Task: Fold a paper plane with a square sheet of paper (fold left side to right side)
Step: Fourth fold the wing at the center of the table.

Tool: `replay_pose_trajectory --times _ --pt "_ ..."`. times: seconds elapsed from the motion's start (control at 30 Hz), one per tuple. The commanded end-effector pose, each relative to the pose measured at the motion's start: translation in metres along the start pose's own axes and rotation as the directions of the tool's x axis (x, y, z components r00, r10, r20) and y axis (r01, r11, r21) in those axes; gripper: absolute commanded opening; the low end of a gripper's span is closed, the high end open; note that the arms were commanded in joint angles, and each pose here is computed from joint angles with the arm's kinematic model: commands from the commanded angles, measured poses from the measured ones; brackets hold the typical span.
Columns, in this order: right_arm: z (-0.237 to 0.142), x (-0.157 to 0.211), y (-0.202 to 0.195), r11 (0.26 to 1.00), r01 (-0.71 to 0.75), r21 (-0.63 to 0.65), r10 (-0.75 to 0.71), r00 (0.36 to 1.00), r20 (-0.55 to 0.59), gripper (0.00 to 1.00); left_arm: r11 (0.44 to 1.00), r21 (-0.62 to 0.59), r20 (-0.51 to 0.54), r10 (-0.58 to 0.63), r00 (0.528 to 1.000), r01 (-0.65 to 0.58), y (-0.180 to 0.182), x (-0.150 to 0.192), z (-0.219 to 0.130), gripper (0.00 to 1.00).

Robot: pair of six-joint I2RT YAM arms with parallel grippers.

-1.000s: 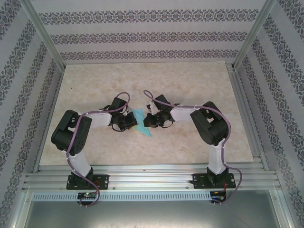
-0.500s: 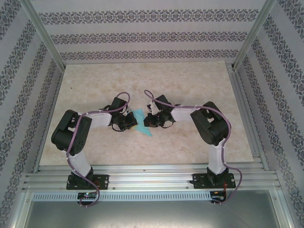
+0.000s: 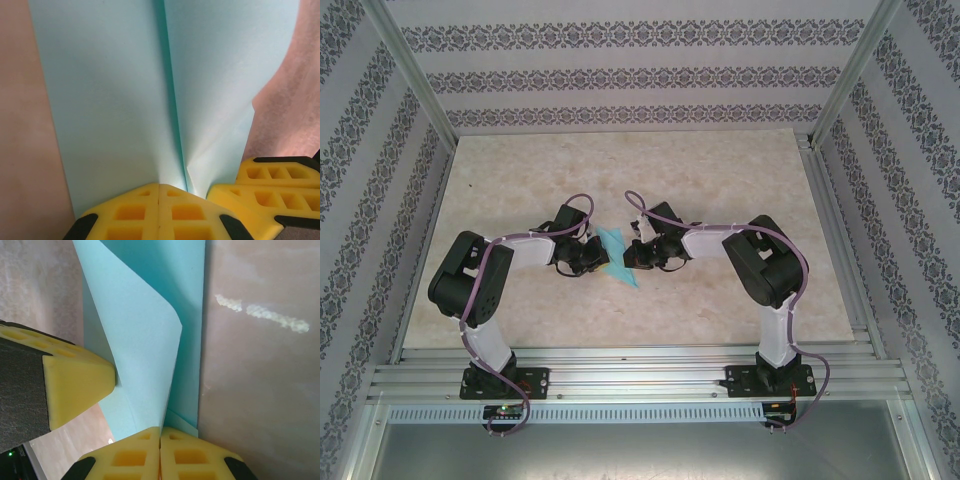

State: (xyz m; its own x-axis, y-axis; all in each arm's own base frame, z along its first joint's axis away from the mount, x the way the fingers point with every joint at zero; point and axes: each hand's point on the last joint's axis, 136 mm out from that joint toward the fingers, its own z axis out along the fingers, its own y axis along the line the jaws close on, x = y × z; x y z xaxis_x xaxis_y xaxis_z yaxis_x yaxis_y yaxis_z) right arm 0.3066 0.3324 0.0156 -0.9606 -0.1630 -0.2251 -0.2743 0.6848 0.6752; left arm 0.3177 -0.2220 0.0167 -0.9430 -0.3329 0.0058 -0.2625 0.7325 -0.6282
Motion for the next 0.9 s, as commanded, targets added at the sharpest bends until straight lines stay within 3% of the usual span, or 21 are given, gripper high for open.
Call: replay_pose_trajectory --times 0.0,0.5,0.87 --pt "0.001 -0.006 -0.008 0.999 0.003 0.034 -0.003 1.000 -0.001 0.08 0.991 -0.133 -0.037 -0.033 0.999 0.028 0.037 0.013 0.012 0.03" --pt "0.005 0.002 -0.015 0.999 -0.015 0.049 0.017 1.000 -0.026 0.08 0.993 -0.120 -0.037 -0.023 0.999 0.018 0.033 0.013 0.010 0.03" --pt "0.010 0.015 -0.031 0.994 -0.051 0.094 0.056 0.997 -0.053 0.08 0.997 -0.017 0.047 0.078 0.996 -0.077 -0.025 -0.007 -0.047 0.21"
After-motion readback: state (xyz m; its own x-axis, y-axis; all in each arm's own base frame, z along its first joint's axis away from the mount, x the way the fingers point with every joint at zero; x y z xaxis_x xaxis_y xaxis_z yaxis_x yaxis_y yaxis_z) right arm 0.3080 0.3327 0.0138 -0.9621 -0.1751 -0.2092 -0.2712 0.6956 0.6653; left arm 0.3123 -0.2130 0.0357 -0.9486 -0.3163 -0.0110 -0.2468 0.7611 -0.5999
